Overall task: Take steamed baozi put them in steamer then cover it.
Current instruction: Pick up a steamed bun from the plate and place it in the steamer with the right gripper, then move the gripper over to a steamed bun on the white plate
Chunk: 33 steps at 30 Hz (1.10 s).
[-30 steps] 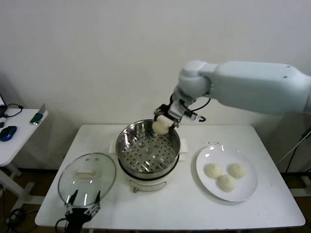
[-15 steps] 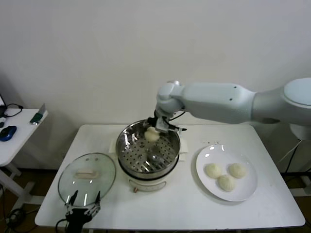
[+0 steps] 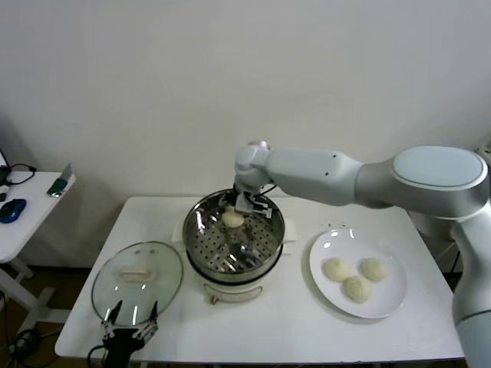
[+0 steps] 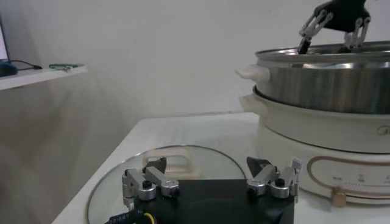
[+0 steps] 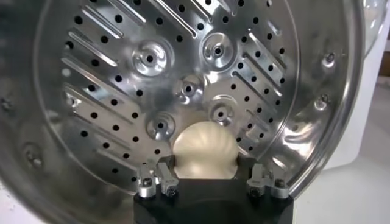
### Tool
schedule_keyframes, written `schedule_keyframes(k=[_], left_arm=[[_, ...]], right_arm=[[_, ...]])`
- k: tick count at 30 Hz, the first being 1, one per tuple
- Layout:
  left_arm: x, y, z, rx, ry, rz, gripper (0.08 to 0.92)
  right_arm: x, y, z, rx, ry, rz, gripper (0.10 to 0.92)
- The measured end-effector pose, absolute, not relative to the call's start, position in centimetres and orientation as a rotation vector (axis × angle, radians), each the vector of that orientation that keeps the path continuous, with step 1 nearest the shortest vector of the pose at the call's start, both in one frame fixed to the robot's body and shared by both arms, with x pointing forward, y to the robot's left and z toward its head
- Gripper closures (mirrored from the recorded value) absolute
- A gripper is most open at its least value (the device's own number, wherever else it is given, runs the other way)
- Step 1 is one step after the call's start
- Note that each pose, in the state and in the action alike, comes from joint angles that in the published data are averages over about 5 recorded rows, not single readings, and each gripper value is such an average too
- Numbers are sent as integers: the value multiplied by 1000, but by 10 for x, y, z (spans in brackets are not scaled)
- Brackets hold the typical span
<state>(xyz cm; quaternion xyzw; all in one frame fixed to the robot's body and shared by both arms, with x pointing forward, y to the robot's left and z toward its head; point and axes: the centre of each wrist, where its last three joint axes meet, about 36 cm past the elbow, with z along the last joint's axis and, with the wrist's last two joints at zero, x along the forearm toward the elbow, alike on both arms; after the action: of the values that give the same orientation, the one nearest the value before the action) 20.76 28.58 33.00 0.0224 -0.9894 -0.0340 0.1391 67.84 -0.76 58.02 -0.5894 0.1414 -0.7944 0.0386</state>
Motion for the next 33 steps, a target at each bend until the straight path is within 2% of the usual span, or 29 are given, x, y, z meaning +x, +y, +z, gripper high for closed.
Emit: schedule_keyframes(k=[4,10,14,19,23,28,33], left_arm=[[207,285,331,66,-2861,-97,177],[206,284,332,63,-2863,-95,177],[207,283,333,60,-2864,-94,177],[208,283,333,56,-2866,-96,177],[211,283,331,47,-2867,-96,177],[213,282,329,35,-2868,-91,177],[214,280,327,24,-2867,-86,177]], right_arm=[[681,-9,587,-1815,435,-2426,210],[684,-22,619,-1845,495,-2416,200],[685,-50,648,-1909,633,-2413,199],[681,-118,675,-2041,964,-2418,200],[671,-189,678,-2134,1285,-2422,200],[645,-267,660,-2208,1697,-2387,200],[614,-318,622,-2246,2075,-2276,200]])
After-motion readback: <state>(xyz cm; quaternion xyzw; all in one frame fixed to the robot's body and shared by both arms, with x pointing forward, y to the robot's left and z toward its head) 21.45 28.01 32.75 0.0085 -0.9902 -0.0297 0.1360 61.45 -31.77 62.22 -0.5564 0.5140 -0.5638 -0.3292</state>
